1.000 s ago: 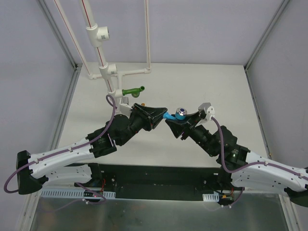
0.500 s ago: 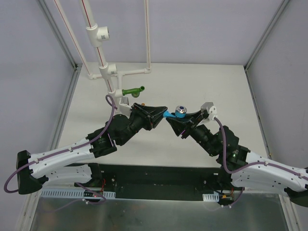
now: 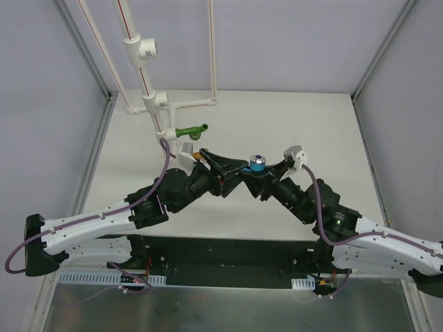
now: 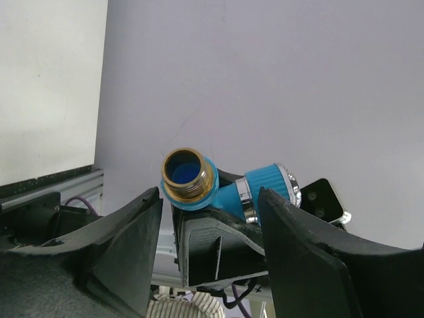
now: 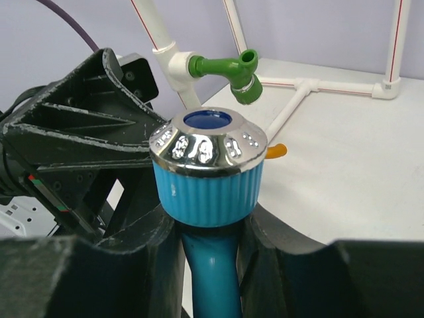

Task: Install the water faucets
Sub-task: Pick up the water faucet from the center of the board.

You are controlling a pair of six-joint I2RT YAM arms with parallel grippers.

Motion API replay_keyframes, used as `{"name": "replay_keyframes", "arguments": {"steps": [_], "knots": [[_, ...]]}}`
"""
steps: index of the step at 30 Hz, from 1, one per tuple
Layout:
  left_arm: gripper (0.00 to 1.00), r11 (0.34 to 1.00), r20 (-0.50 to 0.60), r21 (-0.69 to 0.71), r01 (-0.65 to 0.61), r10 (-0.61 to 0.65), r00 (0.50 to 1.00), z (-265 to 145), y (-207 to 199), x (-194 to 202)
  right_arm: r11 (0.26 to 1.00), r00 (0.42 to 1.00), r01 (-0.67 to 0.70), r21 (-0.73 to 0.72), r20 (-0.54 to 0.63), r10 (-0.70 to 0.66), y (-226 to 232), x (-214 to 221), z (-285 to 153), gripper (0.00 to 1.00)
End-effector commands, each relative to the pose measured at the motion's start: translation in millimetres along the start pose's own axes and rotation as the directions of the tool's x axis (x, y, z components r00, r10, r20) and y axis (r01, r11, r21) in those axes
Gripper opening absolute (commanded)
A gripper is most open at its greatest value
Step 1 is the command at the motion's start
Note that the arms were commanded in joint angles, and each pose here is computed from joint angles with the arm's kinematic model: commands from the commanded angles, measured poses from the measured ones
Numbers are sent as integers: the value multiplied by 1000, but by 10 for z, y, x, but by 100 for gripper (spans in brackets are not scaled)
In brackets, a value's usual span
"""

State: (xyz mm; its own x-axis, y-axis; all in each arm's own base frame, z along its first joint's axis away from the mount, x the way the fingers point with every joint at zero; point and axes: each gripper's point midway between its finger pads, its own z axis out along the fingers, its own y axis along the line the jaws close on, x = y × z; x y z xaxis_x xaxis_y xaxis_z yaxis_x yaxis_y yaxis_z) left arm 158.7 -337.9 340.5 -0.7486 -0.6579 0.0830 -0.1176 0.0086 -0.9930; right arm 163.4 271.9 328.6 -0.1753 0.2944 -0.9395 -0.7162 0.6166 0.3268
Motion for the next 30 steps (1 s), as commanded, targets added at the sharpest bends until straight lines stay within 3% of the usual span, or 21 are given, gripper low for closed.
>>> {"name": "replay_keyframes", "arguments": {"steps": [1, 17, 30], "knots": [[61, 999, -6, 25, -20, 20, 1000, -63, -83, -3, 998, 998, -53, -36, 17, 54, 123, -237, -45, 0], [60, 996, 72, -28, -82, 84, 994, -69, 32, -159, 995, 994, -81, -52, -81, 77, 153, -164, -213, 0], [59, 996, 84, -17, -86, 87, 993, -93, -37, -180, 994, 971, -104, -21, -217, 97, 68, 352, -291, 0]]}}
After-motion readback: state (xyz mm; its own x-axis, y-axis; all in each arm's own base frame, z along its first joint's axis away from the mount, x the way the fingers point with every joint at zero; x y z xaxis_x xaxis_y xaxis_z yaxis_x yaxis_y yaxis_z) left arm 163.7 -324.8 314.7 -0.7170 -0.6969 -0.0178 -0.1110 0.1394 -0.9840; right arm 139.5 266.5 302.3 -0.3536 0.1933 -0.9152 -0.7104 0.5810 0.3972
